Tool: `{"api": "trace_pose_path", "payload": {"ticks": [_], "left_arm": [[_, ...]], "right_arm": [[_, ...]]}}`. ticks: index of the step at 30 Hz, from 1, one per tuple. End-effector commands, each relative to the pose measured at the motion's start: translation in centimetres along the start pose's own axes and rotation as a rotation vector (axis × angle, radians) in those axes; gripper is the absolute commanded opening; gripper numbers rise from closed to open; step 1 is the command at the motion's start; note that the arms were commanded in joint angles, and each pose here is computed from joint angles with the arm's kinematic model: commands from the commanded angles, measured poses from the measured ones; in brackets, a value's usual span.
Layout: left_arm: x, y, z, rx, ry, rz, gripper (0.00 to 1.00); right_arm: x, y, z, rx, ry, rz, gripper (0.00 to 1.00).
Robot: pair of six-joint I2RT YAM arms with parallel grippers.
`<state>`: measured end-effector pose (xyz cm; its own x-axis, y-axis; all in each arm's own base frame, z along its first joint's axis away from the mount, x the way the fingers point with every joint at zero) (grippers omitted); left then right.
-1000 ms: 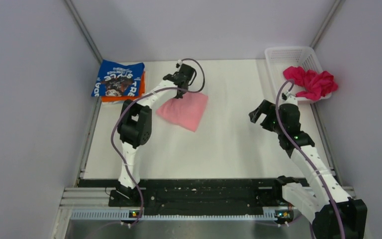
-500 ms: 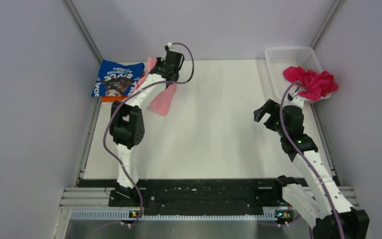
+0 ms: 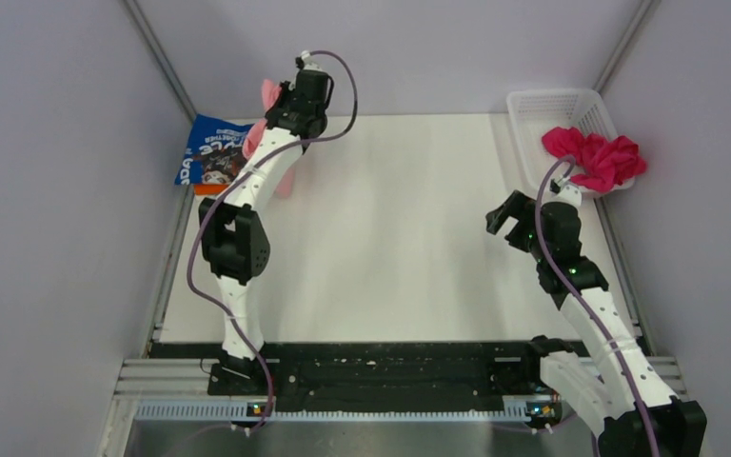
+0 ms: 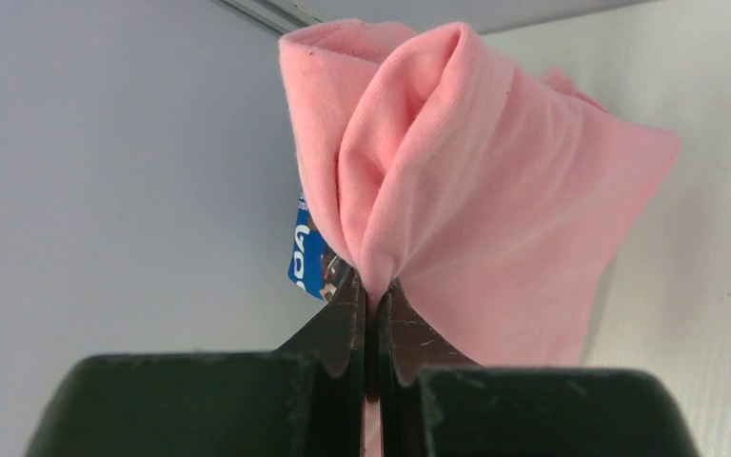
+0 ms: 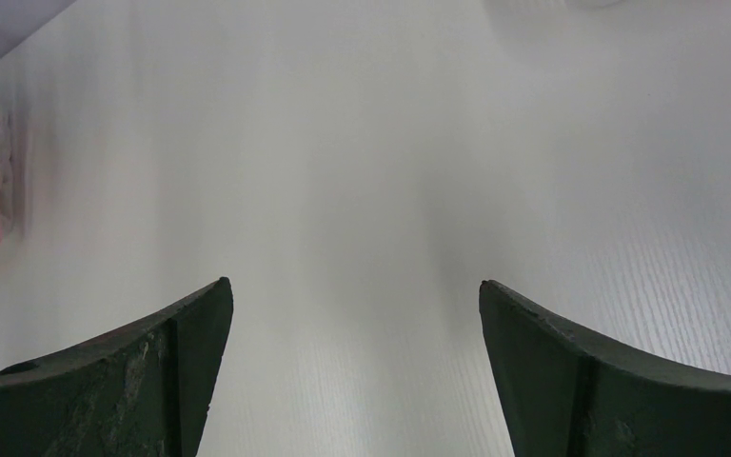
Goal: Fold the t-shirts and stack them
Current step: Put the neatly folded tshirt into the corner of the board with the left arm
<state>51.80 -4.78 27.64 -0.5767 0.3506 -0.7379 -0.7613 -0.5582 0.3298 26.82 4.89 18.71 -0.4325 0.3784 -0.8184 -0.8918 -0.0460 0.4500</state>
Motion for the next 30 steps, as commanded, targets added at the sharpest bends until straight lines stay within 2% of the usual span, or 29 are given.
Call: {"api": "trace_pose_path", "payload": {"ticks": [1, 11, 30], "left_arm": [[-4.7, 3.0, 5.7, -0.035, 0.135, -0.109, 0.0], [-5.7, 2.8, 8.8, -0.085, 0.208, -0.137, 0.0], [1.5, -8.1, 11.4, -0.144, 0.295, 0.044, 0.0]], "right_arm": [[-0.4, -0.1, -0.3, 0.016, 0.008, -0.023, 0.99], [-0.3, -0.1, -0.6, 0.03, 0.014, -0.014, 0.99], [0.1, -0.8, -1.0, 0.062, 0.017, 0.01, 0.99]]}}
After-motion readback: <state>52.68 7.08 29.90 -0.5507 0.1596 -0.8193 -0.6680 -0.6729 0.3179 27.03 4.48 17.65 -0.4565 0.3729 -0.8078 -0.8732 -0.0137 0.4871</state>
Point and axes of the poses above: each gripper's point midway between its finger pads, its own y axis back along the fingers, its own z axis along the line the jaws close on, x = y × z, the point moved 3 cm from there along y, back along the fingers, and after that the axes turned 5 degrees about y, right-handed, at the moved point
